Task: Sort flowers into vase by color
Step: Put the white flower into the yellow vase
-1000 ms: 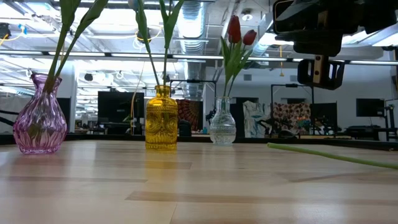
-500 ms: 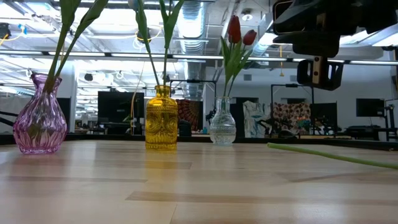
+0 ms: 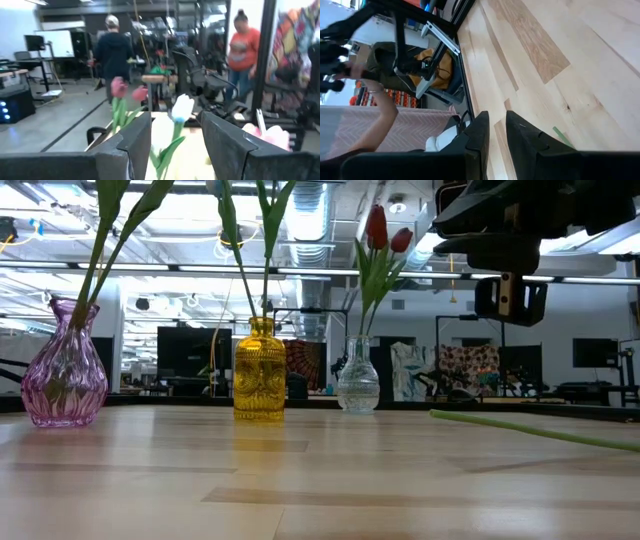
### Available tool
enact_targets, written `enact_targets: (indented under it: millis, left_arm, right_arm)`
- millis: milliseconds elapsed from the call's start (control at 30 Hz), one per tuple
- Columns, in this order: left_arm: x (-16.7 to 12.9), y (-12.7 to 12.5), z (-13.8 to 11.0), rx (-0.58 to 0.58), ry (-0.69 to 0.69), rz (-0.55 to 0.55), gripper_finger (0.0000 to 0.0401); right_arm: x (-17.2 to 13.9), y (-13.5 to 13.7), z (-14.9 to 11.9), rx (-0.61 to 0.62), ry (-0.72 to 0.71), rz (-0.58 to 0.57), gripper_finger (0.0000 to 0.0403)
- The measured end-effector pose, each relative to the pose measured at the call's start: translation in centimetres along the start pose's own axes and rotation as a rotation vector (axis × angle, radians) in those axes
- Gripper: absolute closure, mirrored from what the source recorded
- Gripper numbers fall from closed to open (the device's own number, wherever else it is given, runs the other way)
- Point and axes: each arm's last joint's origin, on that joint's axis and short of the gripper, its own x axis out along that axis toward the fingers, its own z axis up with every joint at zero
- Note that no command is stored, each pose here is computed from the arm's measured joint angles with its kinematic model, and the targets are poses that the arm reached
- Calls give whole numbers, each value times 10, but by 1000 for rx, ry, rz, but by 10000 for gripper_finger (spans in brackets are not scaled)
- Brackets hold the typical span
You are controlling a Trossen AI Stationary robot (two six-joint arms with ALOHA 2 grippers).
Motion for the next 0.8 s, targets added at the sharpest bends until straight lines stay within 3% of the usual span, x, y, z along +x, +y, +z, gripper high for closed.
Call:
enact_targets:
  millis: [267,367,567,800]
  left_arm:
    - [-30,19,-49,-79,-84,15,240]
    - [-25,17,-59,-47,-38,86,240]
    - [-18,10,-75,-3,-14,93,240]
    - [-17,9,-73,-15,-25,70,240]
  right_arm:
    - [0,1,0,42,-5,10,310]
    - [0,1,1,45,-5,10,310]
    - [0,0,3,48,-12,5,310]
    - [0,-2,5,48,-20,-1,310]
